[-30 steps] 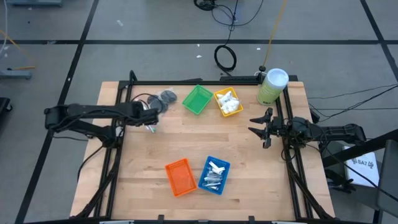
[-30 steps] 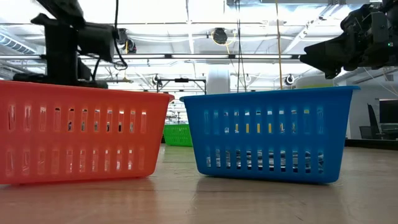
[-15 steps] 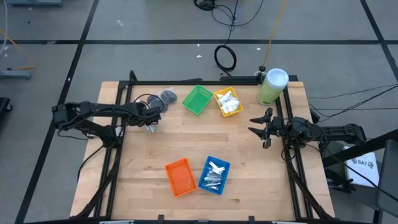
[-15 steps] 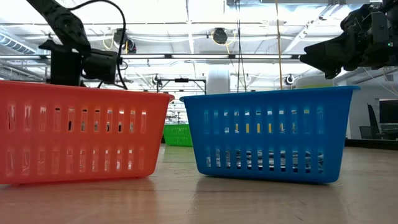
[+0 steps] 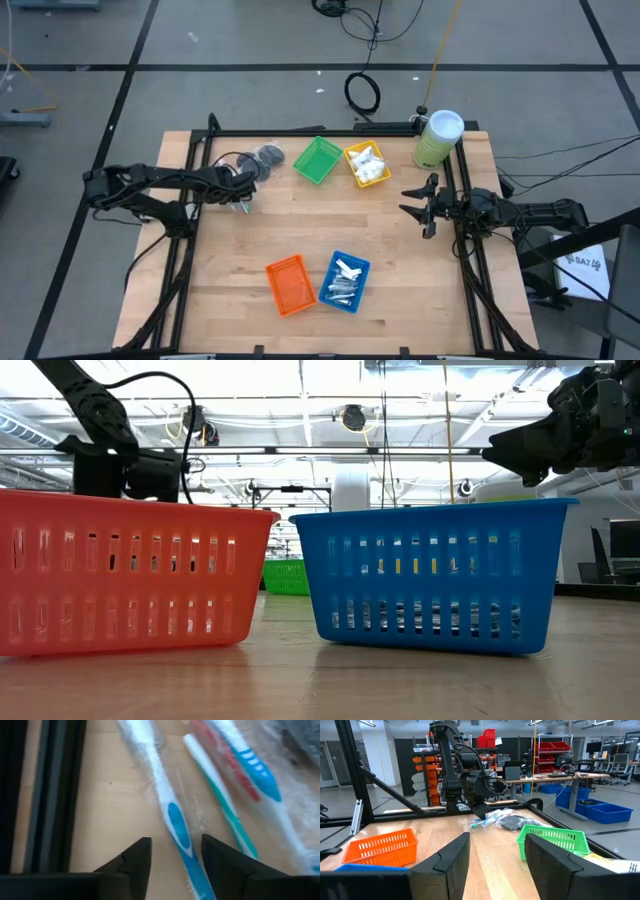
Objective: Pick & Place Travel size toiletries
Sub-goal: Put the blue toothbrush into the orange bin
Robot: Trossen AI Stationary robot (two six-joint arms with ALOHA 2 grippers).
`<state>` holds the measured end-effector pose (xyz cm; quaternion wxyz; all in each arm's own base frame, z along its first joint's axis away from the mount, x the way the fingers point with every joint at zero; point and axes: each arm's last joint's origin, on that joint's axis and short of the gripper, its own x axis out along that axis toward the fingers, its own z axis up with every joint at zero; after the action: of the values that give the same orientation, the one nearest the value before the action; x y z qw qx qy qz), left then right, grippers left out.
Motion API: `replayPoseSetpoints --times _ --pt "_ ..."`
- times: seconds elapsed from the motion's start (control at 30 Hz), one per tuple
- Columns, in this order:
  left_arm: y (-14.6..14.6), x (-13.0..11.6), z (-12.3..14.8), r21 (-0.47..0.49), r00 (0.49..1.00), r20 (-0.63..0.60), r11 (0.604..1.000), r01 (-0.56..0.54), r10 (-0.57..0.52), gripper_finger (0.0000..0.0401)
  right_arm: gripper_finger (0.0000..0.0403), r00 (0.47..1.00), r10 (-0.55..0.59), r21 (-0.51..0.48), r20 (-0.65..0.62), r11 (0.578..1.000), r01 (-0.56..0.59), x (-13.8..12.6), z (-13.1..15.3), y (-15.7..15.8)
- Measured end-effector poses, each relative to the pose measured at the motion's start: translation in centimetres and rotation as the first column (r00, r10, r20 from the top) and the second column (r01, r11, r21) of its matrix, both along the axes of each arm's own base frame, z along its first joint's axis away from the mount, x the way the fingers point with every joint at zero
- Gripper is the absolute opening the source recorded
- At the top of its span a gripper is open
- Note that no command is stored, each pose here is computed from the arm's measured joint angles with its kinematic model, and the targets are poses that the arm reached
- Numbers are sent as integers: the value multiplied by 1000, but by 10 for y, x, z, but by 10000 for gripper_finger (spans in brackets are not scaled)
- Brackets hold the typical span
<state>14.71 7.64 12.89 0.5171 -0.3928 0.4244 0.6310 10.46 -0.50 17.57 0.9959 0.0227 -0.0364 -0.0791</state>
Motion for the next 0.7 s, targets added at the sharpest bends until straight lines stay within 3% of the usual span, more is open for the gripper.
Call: replayPoseSetpoints --times 0.33,0.57,0.7 --pt "0 2 0 -15 998 5 998 68 -68 20 180 1000 0 0 0 1000 0 0 0 0" --pt "-4 1 15 -33 994 -7 993 111 -111 16 176 1000 0 0 0 1000 0 0 0 0" --pt "-9 7 35 5 984 45 985 174 -174 7 180 1000 0 0 0 1000 0 0 0 0"
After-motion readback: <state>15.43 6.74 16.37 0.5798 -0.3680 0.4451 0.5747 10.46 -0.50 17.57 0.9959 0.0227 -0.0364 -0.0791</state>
